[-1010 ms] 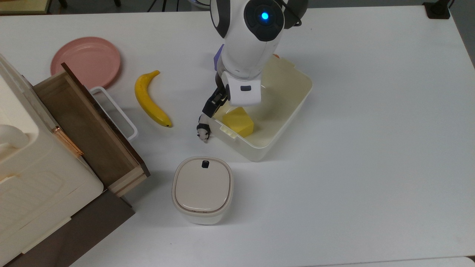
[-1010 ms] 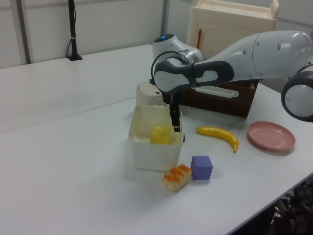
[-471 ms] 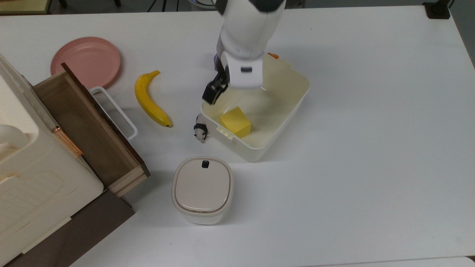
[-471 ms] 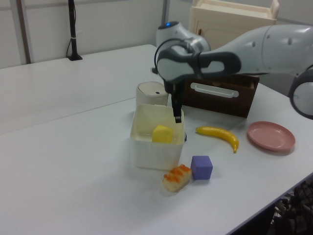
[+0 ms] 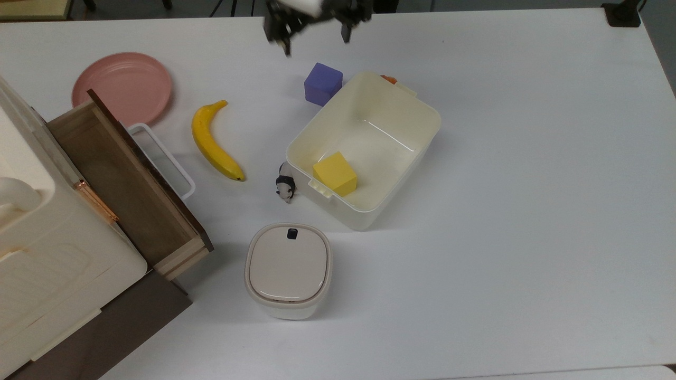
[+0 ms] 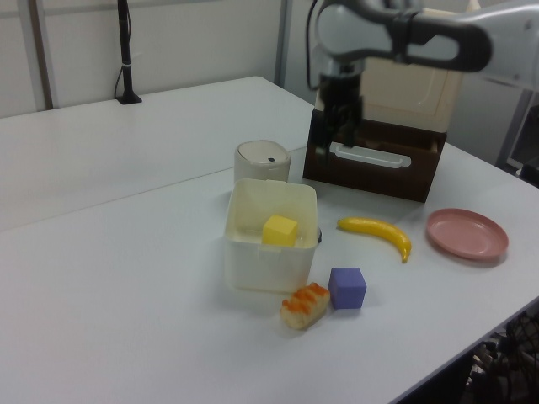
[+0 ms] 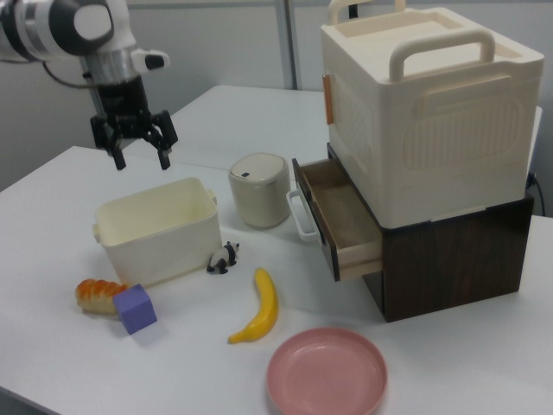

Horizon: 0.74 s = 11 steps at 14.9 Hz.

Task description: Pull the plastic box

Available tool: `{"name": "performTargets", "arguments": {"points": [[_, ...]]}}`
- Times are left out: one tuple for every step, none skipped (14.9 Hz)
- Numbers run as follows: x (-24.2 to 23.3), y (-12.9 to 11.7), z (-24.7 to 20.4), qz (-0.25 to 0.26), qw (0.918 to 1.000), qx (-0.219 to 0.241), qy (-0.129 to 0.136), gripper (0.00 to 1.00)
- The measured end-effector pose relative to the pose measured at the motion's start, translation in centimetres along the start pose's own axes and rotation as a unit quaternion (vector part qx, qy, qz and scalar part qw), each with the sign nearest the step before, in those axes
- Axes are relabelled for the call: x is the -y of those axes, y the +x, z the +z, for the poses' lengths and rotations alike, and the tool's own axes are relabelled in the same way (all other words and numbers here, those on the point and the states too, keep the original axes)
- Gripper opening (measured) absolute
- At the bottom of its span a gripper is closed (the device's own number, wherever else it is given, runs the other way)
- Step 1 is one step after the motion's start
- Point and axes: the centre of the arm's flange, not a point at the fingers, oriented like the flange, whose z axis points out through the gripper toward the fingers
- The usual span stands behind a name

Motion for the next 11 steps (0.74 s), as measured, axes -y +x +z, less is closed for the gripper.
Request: {"name": "performTargets", "arguments": {"points": [[-1.1, -0.8, -1.0, 0.039, 0.9992, -0.008, 0.001, 1.00], [-2.2, -1.4, -1.7, 0.070, 0.9975, -0.015, 0.002, 1.00], [-3.4, -2.0, -2.1, 0.097, 0.9951, -0.019, 0.003, 1.00], [-4.4, -2.3, -2.3, 0.117, 0.9929, -0.021, 0.004, 1.00], [-5.3, -2.6, -2.4, 0.129, 0.9913, -0.024, 0.006, 1.00], [-5.9, -2.6, -2.5, 0.138, 0.9900, -0.027, 0.010, 1.00], [-6.1, -2.5, -2.5, 0.143, 0.9891, -0.034, 0.015, 1.00], [-6.1, -2.3, -2.6, 0.145, 0.9884, -0.039, 0.020, 1.00], [-6.0, -2.2, -2.6, 0.147, 0.9878, -0.043, 0.027, 1.00], [-6.0, -2.1, -2.5, 0.150, 0.9872, -0.043, 0.031, 1.00], [-6.0, -2.1, -2.5, 0.151, 0.9870, -0.043, 0.033, 1.00]]}}
